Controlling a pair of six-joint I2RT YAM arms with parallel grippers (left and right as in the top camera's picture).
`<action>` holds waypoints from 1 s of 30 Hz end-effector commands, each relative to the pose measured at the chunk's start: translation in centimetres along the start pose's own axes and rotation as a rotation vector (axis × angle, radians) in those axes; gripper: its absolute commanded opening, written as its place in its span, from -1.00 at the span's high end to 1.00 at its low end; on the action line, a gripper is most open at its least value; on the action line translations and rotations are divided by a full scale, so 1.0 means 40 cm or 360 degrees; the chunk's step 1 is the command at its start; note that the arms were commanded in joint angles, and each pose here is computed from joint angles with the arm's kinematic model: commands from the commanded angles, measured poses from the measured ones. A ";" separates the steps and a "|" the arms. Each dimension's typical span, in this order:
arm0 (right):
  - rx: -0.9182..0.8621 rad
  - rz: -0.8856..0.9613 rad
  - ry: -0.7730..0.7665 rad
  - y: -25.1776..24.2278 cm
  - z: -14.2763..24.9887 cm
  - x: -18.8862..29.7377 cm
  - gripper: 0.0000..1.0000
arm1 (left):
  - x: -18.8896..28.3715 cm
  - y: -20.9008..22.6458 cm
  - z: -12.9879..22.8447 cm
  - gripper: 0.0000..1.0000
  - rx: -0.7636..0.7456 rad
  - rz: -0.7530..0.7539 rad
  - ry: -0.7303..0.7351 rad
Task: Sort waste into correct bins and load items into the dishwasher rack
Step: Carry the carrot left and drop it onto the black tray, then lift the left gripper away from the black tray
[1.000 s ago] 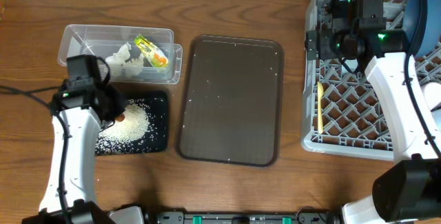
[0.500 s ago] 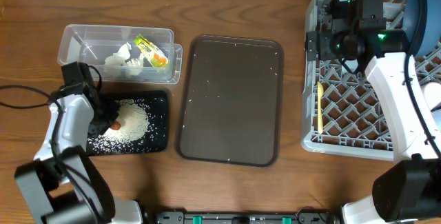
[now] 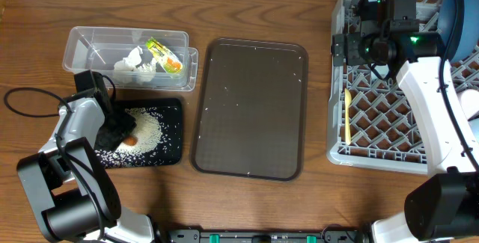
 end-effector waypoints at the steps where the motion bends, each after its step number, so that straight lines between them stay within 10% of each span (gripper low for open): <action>1: -0.0024 -0.0003 0.0002 -0.008 -0.002 -0.001 -0.99 | 0.047 -0.006 -0.029 0.02 -0.0130 0.0023 -0.0081; 18: -0.0215 -0.0273 -0.0206 -0.040 -0.103 0.038 -0.99 | 0.349 -0.307 0.063 -0.64 -0.1429 0.0584 -0.0589; 30: -0.0526 0.0065 0.0276 -0.216 0.061 0.057 -0.98 | 0.326 -0.180 0.179 -0.68 -0.1280 0.0461 -0.0033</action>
Point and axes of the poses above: each gripper's point midway between its finger pads, its own x axis back along the fingers, its own y axis along the line the jaws close on, z = x × y, the point moved 4 cm from there along x, back along the fingers, and after that the axes turned 14 degrees about -x, right-handed, at the moved point
